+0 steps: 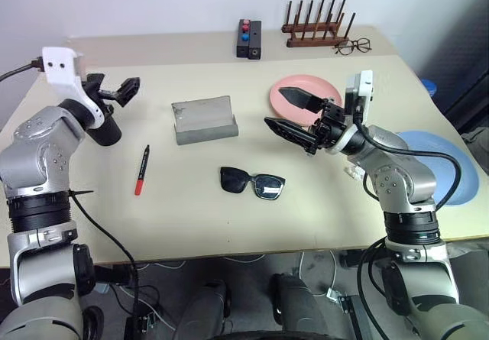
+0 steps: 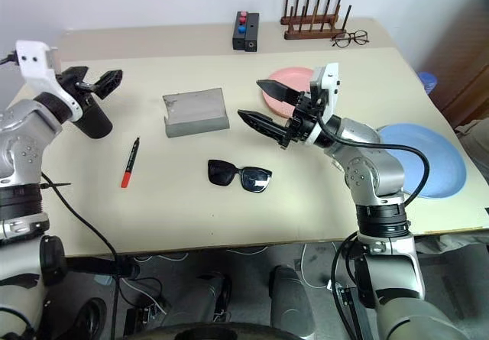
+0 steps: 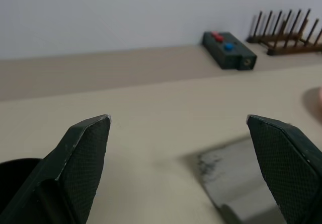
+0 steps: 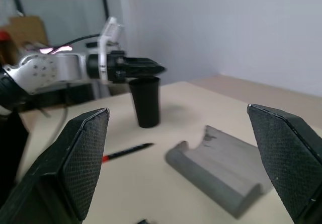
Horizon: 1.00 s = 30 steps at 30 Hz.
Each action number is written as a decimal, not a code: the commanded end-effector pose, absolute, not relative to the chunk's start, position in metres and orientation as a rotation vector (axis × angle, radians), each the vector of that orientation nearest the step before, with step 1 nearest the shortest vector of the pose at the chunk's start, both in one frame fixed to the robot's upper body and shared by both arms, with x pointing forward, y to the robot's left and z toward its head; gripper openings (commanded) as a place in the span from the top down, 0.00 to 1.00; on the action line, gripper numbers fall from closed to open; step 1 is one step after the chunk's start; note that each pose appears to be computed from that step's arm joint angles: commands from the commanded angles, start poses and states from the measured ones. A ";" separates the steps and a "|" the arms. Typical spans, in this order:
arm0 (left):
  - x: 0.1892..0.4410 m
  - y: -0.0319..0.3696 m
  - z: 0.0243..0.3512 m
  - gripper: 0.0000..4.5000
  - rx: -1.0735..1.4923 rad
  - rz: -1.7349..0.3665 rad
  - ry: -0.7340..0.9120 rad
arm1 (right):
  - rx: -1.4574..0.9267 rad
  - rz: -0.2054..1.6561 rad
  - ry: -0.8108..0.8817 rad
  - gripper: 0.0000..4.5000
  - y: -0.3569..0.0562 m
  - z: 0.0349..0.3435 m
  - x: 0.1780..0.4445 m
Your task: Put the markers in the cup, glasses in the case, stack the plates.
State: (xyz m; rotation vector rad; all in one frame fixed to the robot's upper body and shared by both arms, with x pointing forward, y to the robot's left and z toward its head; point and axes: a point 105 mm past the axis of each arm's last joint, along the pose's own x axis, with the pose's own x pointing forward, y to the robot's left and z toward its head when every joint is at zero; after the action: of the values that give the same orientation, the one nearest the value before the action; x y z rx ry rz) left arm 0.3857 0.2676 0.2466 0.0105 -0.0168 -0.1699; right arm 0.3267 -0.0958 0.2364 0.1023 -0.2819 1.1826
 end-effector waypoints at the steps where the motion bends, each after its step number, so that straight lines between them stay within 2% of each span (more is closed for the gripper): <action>1: 0.380 0.273 0.236 0.01 0.075 -0.058 0.126 | 0.042 1.208 -0.335 0.00 -0.094 0.248 0.320; 6: 0.375 0.284 0.196 0.01 0.100 0.087 0.368 | 0.016 1.206 -0.329 0.00 -0.090 0.244 0.320; 10: 0.375 0.269 0.169 0.01 -0.005 0.056 0.518 | 0.009 1.200 -0.321 0.00 -0.090 0.241 0.321; 15: 0.375 0.259 0.141 0.01 0.021 0.024 0.683 | -0.002 1.198 -0.321 0.00 -0.087 0.238 0.320; 25: 0.377 0.257 0.138 0.01 0.020 -0.013 0.820 | -0.009 1.180 -0.312 0.00 -0.089 0.233 0.321; 30: 0.381 0.258 0.145 0.01 -0.036 -0.003 0.827 | -0.004 1.176 -0.311 0.00 -0.089 0.231 0.320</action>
State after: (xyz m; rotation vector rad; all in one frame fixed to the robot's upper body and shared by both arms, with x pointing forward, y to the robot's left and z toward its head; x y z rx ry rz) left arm 0.3768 0.2526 0.1287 -0.0166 0.8679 -0.0219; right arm 0.3271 -0.0902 0.2186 0.0238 -0.2463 1.1684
